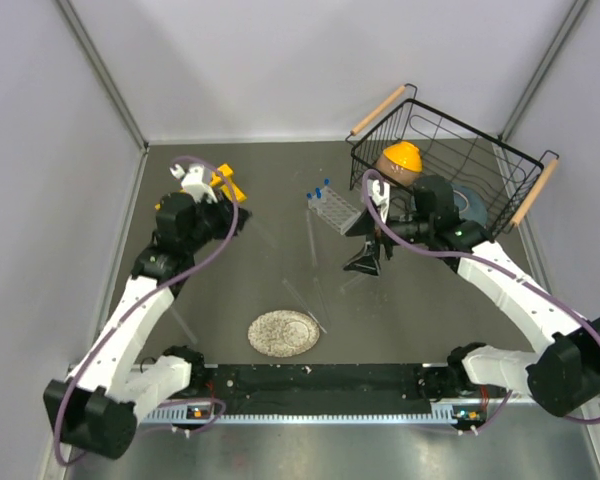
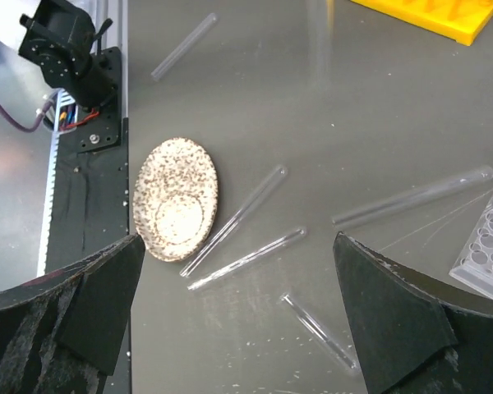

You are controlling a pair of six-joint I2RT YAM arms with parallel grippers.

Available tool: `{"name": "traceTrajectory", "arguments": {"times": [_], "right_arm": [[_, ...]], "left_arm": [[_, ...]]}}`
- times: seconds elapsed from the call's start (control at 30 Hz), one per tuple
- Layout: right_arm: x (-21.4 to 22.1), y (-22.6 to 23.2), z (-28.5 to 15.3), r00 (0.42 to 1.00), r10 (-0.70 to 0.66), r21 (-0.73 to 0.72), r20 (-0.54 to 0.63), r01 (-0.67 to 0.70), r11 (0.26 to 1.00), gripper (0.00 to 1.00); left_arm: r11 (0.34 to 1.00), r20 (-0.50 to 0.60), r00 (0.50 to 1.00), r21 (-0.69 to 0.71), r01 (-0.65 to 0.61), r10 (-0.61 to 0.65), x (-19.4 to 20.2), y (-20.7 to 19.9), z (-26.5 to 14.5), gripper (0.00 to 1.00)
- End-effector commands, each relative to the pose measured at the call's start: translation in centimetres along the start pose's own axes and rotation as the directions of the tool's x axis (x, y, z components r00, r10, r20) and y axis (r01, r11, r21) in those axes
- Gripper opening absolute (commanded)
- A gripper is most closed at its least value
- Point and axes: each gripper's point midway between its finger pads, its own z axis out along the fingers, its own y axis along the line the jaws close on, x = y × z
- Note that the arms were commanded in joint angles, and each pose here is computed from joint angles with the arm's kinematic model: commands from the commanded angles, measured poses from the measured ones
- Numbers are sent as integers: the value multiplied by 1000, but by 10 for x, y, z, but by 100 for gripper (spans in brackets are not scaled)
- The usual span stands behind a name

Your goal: Organize the chemistry lab equipment

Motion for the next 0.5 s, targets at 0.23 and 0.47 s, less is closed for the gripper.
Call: {"name": "traceTrajectory", "arguments": {"times": [0.23, 0.47], "right_arm": [[-5, 3, -5, 995, -95, -16, 17, 95, 995, 99], [1, -1, -2, 995, -100, -11, -3, 100, 995, 99]], "left_arm": [[918, 215, 947, -366, -150, 240, -131, 122, 63, 6], [898, 213, 941, -412, -156, 262, -158, 149, 91, 6]]}}
